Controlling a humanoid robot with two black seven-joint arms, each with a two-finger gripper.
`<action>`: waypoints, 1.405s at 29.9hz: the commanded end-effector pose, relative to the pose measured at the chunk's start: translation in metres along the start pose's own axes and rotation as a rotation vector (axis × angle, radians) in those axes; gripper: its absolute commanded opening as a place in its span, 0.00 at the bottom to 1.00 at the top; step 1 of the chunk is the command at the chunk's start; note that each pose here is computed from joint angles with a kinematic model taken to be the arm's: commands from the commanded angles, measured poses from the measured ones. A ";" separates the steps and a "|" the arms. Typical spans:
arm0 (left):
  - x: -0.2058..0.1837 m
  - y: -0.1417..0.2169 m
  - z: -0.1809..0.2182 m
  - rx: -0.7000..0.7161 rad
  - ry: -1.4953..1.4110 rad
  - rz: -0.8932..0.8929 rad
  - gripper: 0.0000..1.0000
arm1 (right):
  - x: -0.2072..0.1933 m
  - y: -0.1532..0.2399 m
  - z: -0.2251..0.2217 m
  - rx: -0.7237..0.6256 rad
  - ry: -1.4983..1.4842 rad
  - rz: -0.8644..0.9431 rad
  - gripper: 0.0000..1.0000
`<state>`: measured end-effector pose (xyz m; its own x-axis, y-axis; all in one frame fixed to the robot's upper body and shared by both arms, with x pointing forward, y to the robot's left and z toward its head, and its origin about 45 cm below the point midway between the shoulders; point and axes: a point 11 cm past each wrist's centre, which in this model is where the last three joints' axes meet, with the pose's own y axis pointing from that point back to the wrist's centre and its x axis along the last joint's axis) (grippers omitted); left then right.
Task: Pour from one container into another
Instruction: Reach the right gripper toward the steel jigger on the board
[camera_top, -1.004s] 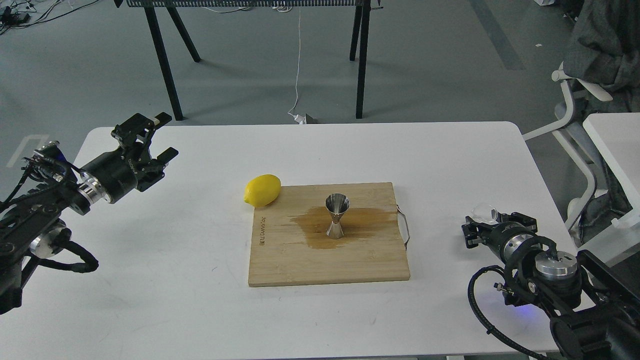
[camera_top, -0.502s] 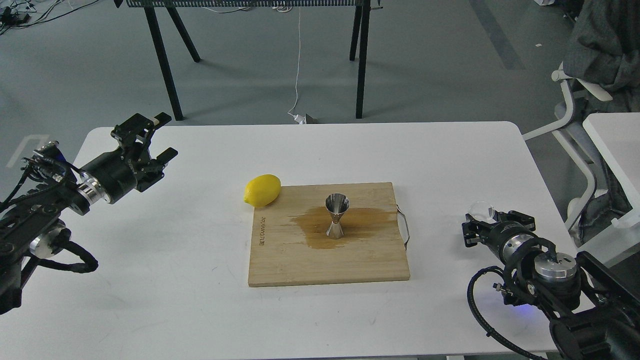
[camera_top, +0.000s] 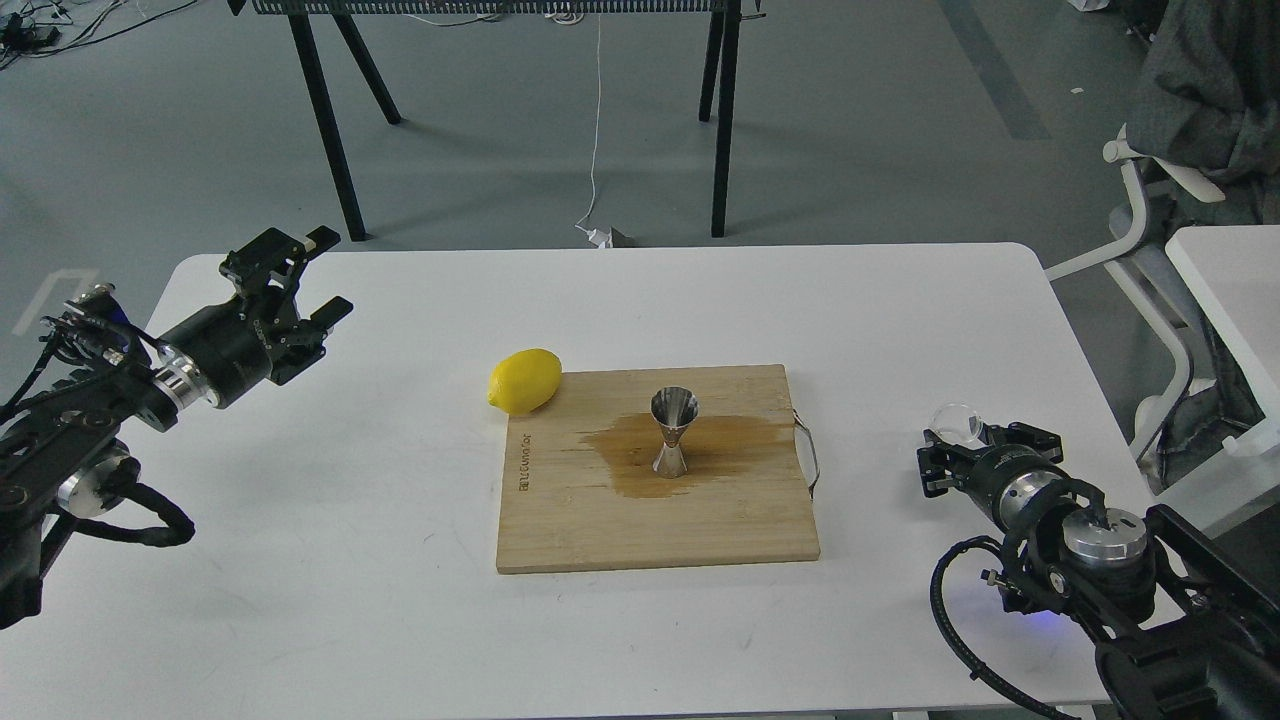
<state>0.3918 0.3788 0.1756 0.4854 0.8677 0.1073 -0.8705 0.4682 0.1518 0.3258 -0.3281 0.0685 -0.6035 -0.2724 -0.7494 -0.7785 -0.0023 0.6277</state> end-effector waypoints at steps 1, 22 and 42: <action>0.000 0.000 0.000 -0.001 0.000 0.002 0.97 | -0.001 0.000 0.000 -0.001 0.001 -0.006 0.45; -0.009 -0.007 -0.001 -0.015 0.020 -0.011 0.97 | -0.118 0.042 0.072 -0.120 0.436 -0.310 0.45; -0.013 -0.009 -0.002 -0.018 0.027 -0.016 0.97 | -0.158 0.062 0.146 -0.225 0.669 -0.434 0.45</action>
<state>0.3938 0.3637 0.1712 0.4972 0.8641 0.0784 -0.8641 0.4849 0.1350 0.3504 -0.1527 0.1943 -0.0003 -0.7077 -0.7066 -0.8307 -0.3932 0.3942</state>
